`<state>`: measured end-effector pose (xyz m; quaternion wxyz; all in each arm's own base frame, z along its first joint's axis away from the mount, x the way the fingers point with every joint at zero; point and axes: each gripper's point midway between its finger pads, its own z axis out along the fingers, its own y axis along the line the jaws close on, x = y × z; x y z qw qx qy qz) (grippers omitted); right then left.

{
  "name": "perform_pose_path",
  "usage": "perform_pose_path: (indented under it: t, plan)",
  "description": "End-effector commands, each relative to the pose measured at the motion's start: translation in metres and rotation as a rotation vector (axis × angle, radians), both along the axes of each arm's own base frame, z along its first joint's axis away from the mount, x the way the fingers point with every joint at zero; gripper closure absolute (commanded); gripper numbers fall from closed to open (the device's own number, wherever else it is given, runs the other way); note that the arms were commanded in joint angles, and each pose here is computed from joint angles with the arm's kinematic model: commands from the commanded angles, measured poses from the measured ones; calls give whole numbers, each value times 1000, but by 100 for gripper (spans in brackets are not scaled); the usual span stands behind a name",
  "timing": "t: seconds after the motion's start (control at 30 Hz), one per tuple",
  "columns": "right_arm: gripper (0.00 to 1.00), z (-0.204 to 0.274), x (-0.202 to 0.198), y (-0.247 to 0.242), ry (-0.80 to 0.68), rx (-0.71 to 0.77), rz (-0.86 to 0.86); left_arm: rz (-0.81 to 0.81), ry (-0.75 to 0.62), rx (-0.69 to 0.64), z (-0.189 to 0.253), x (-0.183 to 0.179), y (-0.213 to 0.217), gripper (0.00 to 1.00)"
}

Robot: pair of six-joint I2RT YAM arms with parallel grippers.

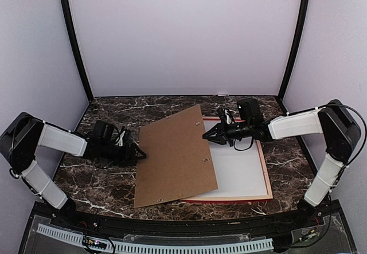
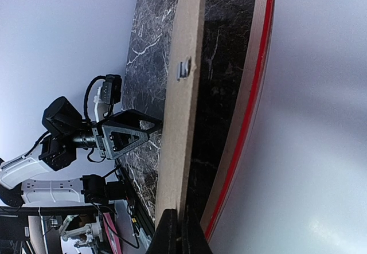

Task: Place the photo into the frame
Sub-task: Pick up the backboard from the center of the board.

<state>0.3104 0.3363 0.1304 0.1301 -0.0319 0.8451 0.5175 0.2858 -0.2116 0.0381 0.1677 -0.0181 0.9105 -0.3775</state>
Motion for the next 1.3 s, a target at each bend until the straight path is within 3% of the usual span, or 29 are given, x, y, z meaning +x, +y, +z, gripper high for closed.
perform_pose_path:
  t: [0.0, 0.3, 0.63, 0.77, 1.0, 1.27]
  plan:
    - [95, 6, 5, 0, -82, -12, 11, -22, 91, 29, -22, -16, -6, 32]
    - [84, -1, 0, 5, -69, -33, 44, -33, 80, 37, -22, -15, -12, 33]
    - [81, -11, -4, 13, -47, -44, 85, -44, 67, 48, -23, -15, -13, 34]
    - [84, -12, -4, 14, -43, -41, 87, -47, 63, 48, -23, -15, -13, 34]
    - [99, -7, -4, 14, -52, -47, 94, -46, 47, 68, -21, -14, -10, 34]
    - [100, 33, -7, 1, -94, 61, 87, -43, -88, 97, 16, 0, -6, 30]
